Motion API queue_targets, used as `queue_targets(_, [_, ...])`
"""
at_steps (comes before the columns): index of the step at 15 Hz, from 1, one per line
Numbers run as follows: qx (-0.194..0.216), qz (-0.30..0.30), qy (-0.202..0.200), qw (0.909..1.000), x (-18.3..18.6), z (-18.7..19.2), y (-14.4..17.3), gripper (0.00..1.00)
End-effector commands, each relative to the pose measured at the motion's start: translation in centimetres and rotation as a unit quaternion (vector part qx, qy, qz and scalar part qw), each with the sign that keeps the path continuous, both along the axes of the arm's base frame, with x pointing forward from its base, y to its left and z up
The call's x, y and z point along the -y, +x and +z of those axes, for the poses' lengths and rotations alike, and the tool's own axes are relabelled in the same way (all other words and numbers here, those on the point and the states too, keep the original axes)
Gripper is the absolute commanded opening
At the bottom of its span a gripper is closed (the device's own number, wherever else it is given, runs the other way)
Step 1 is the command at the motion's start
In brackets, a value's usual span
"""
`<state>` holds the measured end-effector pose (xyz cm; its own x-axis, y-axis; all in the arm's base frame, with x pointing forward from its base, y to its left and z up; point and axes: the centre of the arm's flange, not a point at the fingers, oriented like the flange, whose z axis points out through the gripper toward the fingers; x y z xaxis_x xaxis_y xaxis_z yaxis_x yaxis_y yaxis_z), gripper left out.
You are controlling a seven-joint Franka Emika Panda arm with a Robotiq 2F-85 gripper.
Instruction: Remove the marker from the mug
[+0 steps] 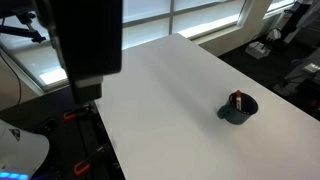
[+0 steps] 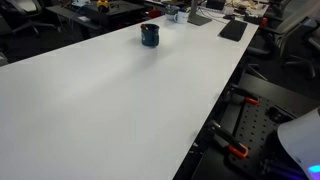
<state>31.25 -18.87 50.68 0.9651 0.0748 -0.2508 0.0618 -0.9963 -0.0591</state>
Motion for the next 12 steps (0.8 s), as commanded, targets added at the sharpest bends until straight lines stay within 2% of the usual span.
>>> queue_targets(1, [0.000,0.000,0.000,1.0000,0.0,0.0,0.0,1.00])
queue_targets(9, [0.000,0.000,0.000,1.0000,0.0,0.0,0.0,1.00])
queue_targets(12, [0.000,0.011,-0.006,0.9999,-0.9,2.8,2.5,1.00])
